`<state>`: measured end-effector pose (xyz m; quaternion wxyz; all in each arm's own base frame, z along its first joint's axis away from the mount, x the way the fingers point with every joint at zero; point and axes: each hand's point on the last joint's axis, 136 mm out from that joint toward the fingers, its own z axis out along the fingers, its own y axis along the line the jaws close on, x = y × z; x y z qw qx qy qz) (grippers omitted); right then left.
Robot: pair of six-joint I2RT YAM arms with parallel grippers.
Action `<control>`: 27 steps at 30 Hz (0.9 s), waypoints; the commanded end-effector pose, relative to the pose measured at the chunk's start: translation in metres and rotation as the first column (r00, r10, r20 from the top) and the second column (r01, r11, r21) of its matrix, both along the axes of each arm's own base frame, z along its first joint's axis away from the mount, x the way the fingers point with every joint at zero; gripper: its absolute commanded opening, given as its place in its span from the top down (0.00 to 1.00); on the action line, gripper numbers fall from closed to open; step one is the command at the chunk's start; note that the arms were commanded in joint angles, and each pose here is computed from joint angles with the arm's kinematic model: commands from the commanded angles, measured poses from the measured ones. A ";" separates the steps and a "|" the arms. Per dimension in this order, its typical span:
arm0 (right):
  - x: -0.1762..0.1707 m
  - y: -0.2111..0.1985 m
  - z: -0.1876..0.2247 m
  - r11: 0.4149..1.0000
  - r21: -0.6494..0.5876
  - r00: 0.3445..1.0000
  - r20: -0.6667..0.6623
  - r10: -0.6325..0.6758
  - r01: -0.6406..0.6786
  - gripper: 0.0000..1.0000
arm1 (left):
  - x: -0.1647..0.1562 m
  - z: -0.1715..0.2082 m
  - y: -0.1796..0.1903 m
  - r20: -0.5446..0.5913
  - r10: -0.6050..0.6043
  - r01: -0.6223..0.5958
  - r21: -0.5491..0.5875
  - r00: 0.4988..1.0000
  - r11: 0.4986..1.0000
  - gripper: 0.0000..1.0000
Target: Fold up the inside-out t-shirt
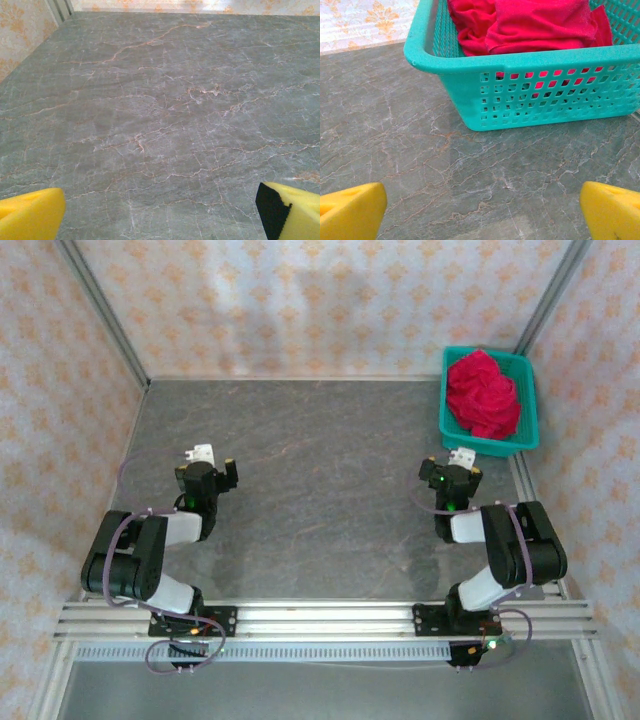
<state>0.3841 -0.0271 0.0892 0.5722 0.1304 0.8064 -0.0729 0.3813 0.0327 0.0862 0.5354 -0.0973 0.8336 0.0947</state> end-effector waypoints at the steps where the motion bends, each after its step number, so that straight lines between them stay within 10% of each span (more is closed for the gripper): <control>1: 0.006 -0.001 0.006 1.000 -0.006 1.000 0.022 -0.001 0.001 0.01 | 0.008 0.010 0.001 0.031 0.007 -0.008 0.023 0.999 1.000 0.00; 18: 0.003 -0.007 0.008 0.999 -0.008 0.999 0.034 -0.033 0.033 0.01 | 0.010 0.034 -0.010 -0.032 -0.035 0.036 0.036 0.999 0.999 0.00; 27: -0.024 -0.012 0.081 0.991 0.059 0.991 0.054 -0.121 0.117 0.01 | -0.037 0.099 -0.091 -0.134 -0.272 0.223 -0.295 0.953 0.929 0.00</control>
